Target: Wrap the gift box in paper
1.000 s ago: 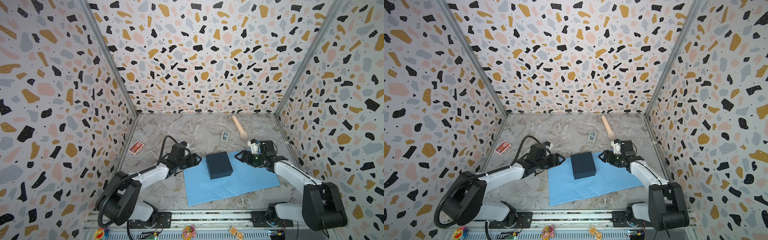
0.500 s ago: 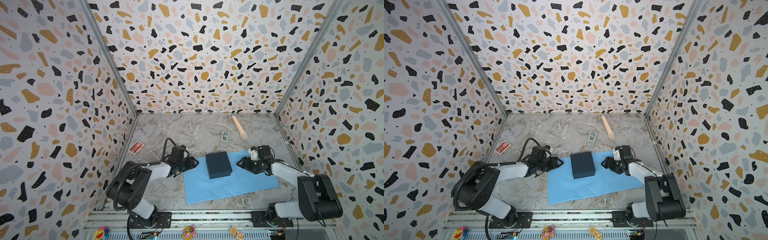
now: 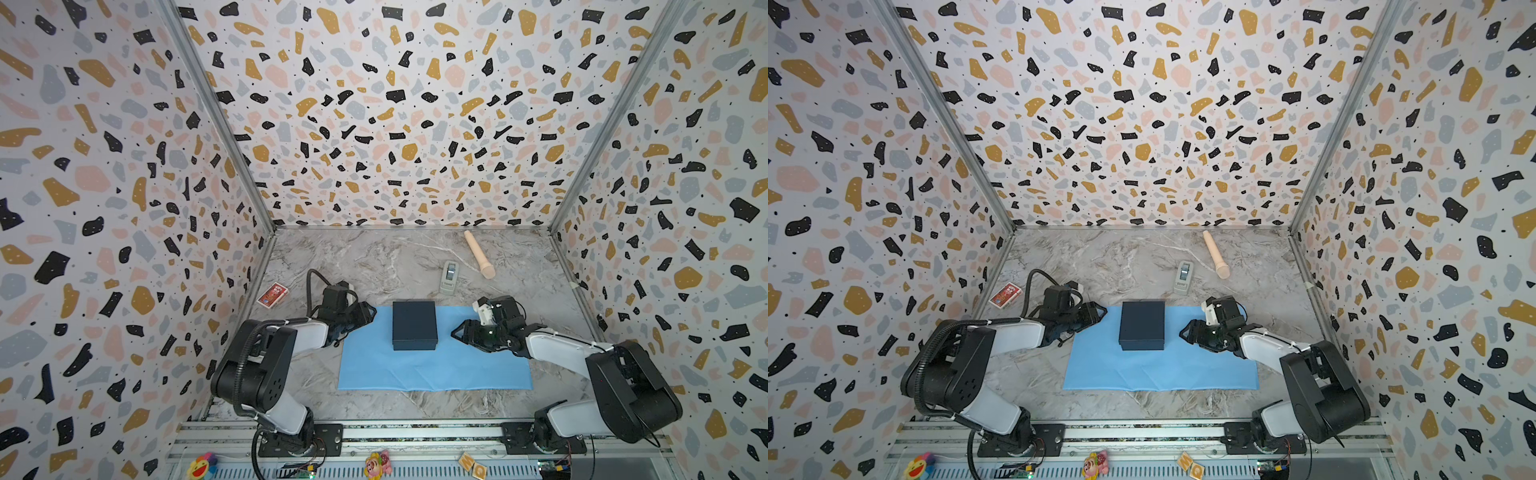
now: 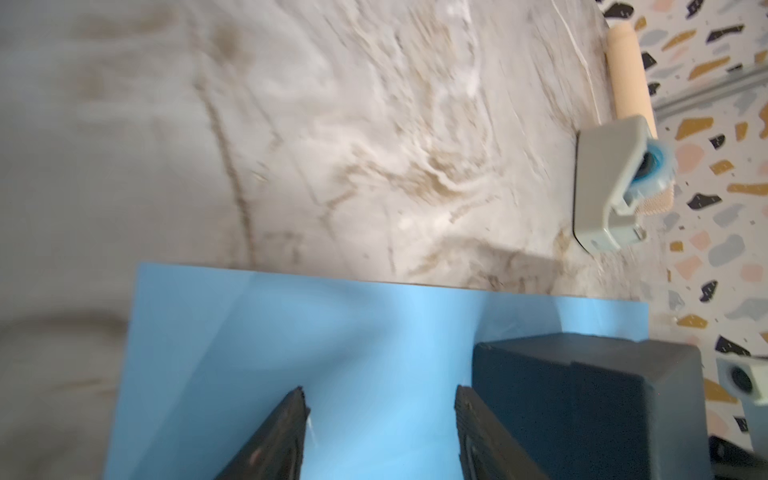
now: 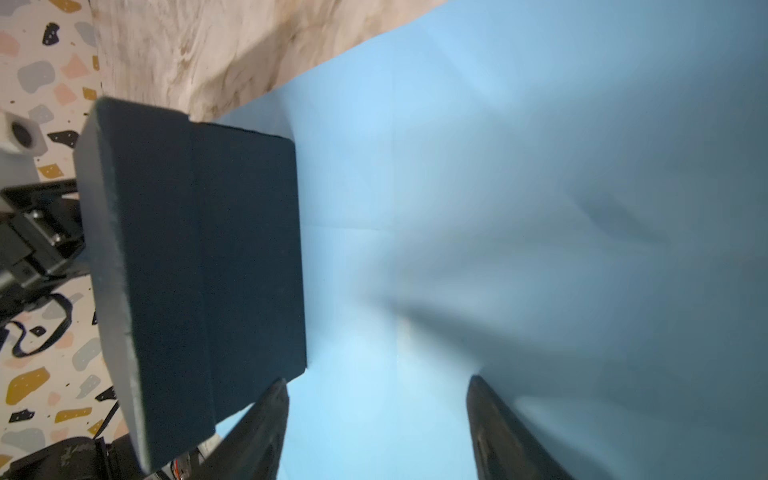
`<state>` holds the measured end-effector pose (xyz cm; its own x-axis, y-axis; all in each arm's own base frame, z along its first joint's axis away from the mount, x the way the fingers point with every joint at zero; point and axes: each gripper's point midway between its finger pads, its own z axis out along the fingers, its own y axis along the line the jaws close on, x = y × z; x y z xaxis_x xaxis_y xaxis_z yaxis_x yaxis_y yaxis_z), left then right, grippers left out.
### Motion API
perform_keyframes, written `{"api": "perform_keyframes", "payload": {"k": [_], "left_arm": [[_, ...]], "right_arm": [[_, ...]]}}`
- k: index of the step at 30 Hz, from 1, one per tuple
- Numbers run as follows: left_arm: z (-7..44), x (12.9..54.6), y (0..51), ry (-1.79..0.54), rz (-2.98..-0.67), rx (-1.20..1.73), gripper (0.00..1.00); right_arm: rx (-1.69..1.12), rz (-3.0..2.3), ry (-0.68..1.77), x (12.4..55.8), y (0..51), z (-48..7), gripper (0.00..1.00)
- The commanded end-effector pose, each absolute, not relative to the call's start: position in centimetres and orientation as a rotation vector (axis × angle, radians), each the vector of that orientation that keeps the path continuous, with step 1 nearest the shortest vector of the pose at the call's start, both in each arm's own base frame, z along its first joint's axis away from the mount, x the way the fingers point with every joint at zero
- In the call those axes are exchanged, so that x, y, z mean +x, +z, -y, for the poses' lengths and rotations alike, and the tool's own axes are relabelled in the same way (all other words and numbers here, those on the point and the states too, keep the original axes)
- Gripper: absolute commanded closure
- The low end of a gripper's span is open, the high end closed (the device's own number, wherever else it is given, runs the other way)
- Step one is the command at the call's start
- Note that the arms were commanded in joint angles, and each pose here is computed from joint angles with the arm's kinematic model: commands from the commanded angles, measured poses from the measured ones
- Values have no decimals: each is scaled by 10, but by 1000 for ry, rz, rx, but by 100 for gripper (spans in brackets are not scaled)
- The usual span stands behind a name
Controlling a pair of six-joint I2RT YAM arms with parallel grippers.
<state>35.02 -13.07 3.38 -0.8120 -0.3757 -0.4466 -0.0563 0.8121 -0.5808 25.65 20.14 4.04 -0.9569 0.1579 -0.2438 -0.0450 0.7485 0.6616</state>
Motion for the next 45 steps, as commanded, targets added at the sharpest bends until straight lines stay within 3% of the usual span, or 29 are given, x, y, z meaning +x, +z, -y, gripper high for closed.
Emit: {"api": "perform_keyframes", "payload": {"k": [1, 8, 13, 19, 26, 45], "left_arm": [[99, 336, 15, -620, -2496, -452, 36], [154, 346, 96, -924, -2304, -273, 27], [197, 339, 110, -1032, -2317, -127, 23], [221, 344, 97, -975, -2405, 13, 21], [242, 321, 70, -942, -2509, 88, 24], [279, 272, 63, -1016, -2544, 144, 29]], "right_arm": [[118, -2726, 1027, 253, 32, -210, 32], [-16, -2720, 937, 260, 46, -194, 32], [6, -2719, 907, 262, 42, -172, 33], [14, -2740, 920, 259, 29, -168, 35], [15, -2756, 913, 255, 22, -167, 35], [22, -2774, 920, 251, 15, -166, 36]]}}
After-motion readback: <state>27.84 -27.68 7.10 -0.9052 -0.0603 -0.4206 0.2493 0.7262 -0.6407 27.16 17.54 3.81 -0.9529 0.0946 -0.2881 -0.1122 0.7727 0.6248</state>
